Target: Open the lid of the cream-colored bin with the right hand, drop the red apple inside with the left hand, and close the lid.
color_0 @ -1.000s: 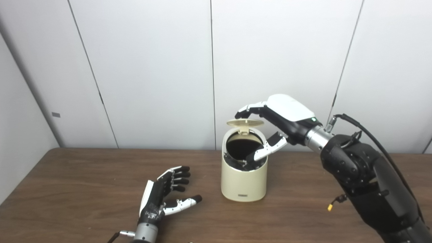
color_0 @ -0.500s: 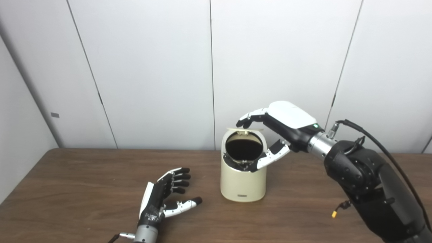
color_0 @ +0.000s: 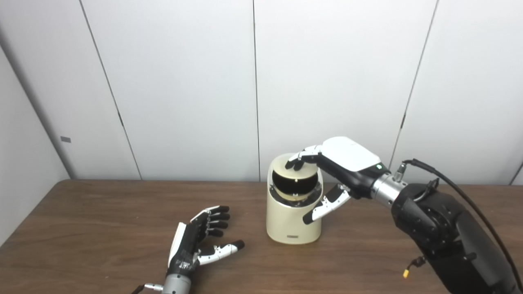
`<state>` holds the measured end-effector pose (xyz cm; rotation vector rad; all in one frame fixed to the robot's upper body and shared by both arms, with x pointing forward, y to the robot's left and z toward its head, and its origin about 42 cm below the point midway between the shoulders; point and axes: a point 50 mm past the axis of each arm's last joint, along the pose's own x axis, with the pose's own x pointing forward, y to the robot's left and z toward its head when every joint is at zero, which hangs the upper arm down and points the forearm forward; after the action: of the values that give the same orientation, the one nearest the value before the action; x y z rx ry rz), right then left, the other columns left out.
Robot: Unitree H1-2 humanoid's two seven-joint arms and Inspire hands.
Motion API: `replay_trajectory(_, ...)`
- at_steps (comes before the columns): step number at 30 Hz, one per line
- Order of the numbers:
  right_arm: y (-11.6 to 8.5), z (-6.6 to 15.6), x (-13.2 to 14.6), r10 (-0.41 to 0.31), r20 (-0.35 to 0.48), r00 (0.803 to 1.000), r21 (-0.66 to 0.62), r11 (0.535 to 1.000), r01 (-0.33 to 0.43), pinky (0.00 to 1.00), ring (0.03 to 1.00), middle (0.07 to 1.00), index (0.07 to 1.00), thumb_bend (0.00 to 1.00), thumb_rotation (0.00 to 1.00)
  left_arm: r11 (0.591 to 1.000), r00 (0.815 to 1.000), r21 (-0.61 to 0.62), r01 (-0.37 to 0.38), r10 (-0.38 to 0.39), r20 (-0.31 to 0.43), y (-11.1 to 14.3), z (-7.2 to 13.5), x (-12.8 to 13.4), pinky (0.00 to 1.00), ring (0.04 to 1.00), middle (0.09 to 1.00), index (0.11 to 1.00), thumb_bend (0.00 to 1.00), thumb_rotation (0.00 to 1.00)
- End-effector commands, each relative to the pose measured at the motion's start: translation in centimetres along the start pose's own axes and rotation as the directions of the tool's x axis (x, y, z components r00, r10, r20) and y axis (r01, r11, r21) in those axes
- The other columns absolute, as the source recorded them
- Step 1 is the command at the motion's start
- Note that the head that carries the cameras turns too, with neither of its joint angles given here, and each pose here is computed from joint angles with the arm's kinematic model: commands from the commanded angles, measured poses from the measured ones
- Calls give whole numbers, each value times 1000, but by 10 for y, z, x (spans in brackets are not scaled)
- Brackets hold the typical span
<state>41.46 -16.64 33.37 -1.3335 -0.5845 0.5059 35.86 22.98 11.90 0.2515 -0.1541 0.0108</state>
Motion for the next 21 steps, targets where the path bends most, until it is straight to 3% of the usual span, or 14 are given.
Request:
replay_trajectory(1,-11,5,2,-30,29,999,-27,999,31,775,866,753,775,803,409,1000,1000,7,-2,2,1,-2,1,-2,620,678,718,749,770,45)
replay_trajectory(6,-5,6,0,-14,26,1000,-15,1000,14,813,887,771,783,785,436,1000,1000,-5,-4,4,-4,-2,1,-2,626,680,718,748,777,48)
replay_trajectory(16,3,6,-3,5,20,1000,-15,1000,-5,799,872,764,778,803,388,1000,1000,0,-6,6,-2,-2,4,-3,627,676,708,744,779,43)
replay_trajectory(21,6,6,-5,10,20,1000,-23,1000,-10,801,862,758,773,800,413,1000,1000,1,-7,7,-5,-2,6,-4,618,677,712,743,776,44)
